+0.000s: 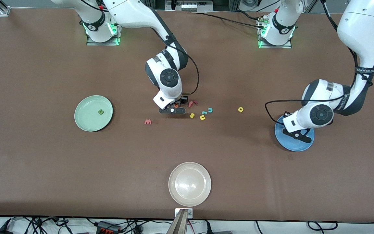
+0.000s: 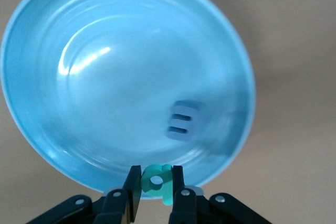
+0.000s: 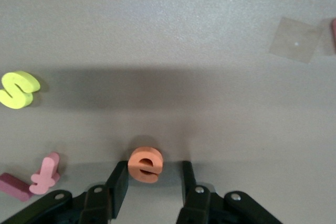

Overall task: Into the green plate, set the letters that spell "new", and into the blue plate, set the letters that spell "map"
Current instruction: 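Place the teal q on the blue plate with the left gripper, then grasp the yellow a with the left gripper, then release the orange e onto the green plate with the right gripper, then place the yellow a on the blue plate with the left gripper, then grasp the pink w with the right gripper while the left gripper withdraws, then carry the pink w to the green plate with the right gripper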

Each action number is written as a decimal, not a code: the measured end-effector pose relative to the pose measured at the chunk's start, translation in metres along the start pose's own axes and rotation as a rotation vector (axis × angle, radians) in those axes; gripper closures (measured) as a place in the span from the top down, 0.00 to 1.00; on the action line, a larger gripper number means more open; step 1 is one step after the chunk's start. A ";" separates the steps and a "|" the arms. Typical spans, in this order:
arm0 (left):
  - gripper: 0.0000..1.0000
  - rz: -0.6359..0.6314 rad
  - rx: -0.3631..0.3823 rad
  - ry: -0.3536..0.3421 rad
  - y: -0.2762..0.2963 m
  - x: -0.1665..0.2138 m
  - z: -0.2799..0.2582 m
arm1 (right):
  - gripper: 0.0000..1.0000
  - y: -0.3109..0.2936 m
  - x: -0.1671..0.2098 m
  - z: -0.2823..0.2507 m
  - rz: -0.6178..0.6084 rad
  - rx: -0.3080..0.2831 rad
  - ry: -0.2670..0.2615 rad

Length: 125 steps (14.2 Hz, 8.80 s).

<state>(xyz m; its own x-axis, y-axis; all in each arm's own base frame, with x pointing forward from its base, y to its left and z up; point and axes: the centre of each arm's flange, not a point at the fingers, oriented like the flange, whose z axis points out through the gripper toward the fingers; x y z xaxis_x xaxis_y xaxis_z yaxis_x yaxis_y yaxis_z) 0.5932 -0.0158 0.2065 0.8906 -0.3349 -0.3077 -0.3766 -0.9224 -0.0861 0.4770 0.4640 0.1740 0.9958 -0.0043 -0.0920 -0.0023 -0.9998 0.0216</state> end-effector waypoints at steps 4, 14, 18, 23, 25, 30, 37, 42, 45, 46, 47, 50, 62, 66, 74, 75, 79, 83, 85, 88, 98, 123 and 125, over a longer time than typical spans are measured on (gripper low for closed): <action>0.67 -0.015 0.000 -0.008 0.006 0.001 -0.009 | 0.48 -0.005 0.003 0.000 -0.003 0.004 0.007; 1.00 -0.217 -0.016 0.028 0.219 0.001 -0.077 | 0.28 0.039 0.044 -0.021 0.049 -0.022 0.001; 1.00 -0.274 -0.130 0.096 0.239 -0.001 -0.031 | 0.28 0.170 0.104 -0.057 0.057 -0.118 -0.062; 0.97 -0.313 -0.203 0.119 0.246 -0.004 -0.002 | 0.28 0.292 0.093 -0.057 0.003 -0.140 -0.151; 0.92 -0.321 -0.207 0.128 0.242 -0.002 -0.001 | 0.28 0.337 0.088 -0.060 -0.018 -0.136 -0.174; 0.71 -0.307 -0.175 0.142 0.231 0.000 0.008 | 0.28 0.435 0.088 -0.052 -0.040 -0.107 -0.211; 0.46 -0.323 -0.213 0.156 0.241 0.005 0.016 | 0.28 0.422 0.091 -0.019 -0.047 -0.088 -0.177; 0.32 -0.323 -0.206 0.157 0.241 0.006 0.013 | 0.63 0.419 0.099 -0.026 -0.046 -0.084 -0.153; 0.32 -0.309 -0.125 0.123 0.221 0.011 -0.004 | 0.93 0.396 0.124 -0.072 -0.052 -0.032 -0.050; 0.32 -0.285 -0.080 0.106 0.209 0.014 -0.019 | 1.00 0.384 0.131 -0.087 -0.061 -0.014 -0.015; 0.32 -0.249 -0.038 0.089 0.195 0.016 -0.037 | 1.00 0.370 0.138 -0.100 -0.078 -0.006 0.015; 0.32 -0.130 0.024 0.080 0.144 0.022 -0.082 | 1.00 0.325 0.148 -0.116 -0.139 -0.005 0.061; 0.74 0.072 -0.060 0.090 -0.027 0.029 -0.018 | 1.00 0.215 0.122 -0.062 -0.150 0.055 -0.019; 1.00 0.092 -0.018 0.084 -0.012 0.028 -0.088 | 1.00 0.217 0.114 -0.047 -0.451 0.050 -0.044; 1.00 -0.112 -0.028 0.081 -0.030 -0.017 -0.282 | 1.00 0.154 0.077 -0.033 -0.976 0.000 0.040; 1.00 -0.123 -0.035 0.087 -0.032 -0.026 -0.303 | 1.00 0.164 0.083 -0.036 -1.061 -0.011 0.058; 1.00 -0.202 -0.102 0.148 -0.037 -0.065 -0.365 | 1.00 0.197 0.103 -0.041 -1.313 -0.033 0.084; 1.00 -0.326 -0.210 0.181 -0.034 -0.102 -0.394 | 1.00 0.181 0.099 -0.041 -1.434 -0.057 0.122; 1.00 -0.380 -0.212 0.246 -0.033 -0.117 -0.393 | 1.00 0.176 0.097 -0.036 -1.467 -0.060 0.125; 1.00 -0.358 -0.163 0.313 -0.019 -0.135 -0.366 | 1.00 0.166 0.092 -0.027 -1.512 -0.069 0.137; 1.00 -0.287 -0.141 0.308 -0.012 -0.145 -0.347 | 0.93 0.150 0.086 0.002 -1.571 -0.106 0.157; 1.00 -0.271 -0.138 0.299 -0.004 -0.144 -0.350 | 0.27 0.372 0.083 -0.071 -1.182 0.024 -0.267; 1.00 -0.271 -0.138 0.299 -0.004 -0.144 -0.350 | 0.27 0.382 0.076 -0.057 -1.167 0.021 -0.285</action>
<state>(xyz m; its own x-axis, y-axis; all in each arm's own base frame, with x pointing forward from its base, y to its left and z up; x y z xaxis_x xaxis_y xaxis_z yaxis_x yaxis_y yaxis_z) 0.5555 -0.0310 0.5829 0.9950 -0.0994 -0.0014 -0.0994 -0.9950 0.0082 0.5568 0.0828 0.2320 0.3429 0.9020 -0.2622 0.8833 -0.4046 -0.2369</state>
